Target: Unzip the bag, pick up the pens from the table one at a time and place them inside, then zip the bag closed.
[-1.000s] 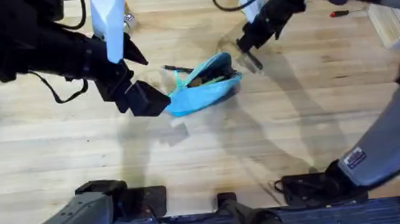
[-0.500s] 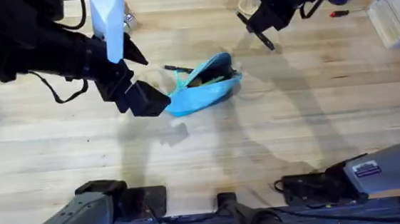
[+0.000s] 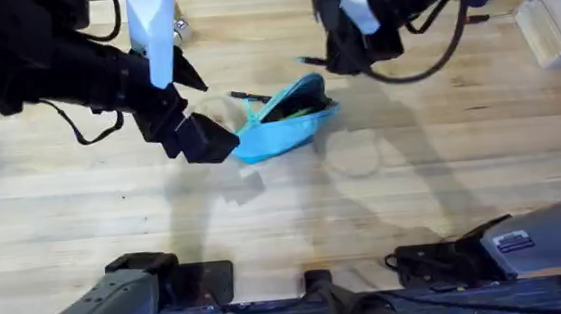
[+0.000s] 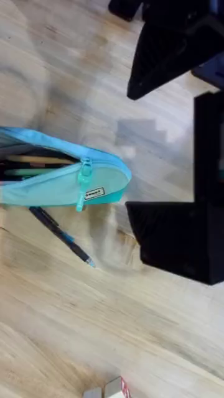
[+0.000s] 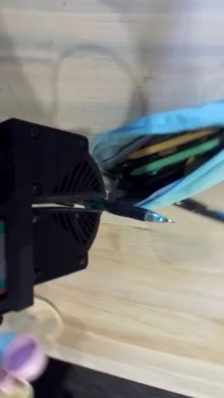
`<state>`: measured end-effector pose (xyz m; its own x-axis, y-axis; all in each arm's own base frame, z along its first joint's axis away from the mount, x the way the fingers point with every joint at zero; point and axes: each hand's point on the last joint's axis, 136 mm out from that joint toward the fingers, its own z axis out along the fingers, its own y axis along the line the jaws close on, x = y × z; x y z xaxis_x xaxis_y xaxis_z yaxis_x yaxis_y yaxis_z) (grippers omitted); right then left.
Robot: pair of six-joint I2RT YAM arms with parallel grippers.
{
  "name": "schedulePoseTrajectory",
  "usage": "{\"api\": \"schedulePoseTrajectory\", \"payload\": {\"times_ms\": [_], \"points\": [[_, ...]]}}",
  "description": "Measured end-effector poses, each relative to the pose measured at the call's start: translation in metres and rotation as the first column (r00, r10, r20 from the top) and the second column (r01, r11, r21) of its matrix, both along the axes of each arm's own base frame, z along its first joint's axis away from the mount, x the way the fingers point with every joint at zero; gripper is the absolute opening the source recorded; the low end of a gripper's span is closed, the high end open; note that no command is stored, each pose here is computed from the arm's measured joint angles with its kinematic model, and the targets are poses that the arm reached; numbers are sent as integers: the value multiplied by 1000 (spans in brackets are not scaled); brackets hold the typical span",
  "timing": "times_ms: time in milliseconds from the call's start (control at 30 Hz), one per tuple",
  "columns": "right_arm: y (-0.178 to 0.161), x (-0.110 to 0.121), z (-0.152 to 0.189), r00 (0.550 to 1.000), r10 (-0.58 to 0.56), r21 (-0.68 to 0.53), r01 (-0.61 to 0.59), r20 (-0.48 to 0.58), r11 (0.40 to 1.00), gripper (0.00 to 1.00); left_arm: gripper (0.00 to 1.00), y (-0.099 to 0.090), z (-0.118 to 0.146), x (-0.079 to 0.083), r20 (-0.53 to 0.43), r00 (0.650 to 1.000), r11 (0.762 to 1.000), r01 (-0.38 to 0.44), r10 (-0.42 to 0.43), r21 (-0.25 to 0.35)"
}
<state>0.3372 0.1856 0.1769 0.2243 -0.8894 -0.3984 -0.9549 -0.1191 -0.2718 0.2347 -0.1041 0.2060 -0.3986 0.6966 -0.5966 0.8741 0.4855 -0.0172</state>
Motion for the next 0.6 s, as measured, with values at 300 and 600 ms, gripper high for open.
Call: {"api": "schedulePoseTrajectory", "payload": {"times_ms": [300, 600], "points": [[16, -22, -6, 971, 235, -78, -231, 39, 970, 31, 993, 0, 0, 0, 0, 1000, 1000, 0, 0, 0], [20, -20, -40, 931, 364, -135, -362, -10, 922, 31, 993, 0, 0, 0, 1, 1000, 1000, 0, 0, 0]]}}
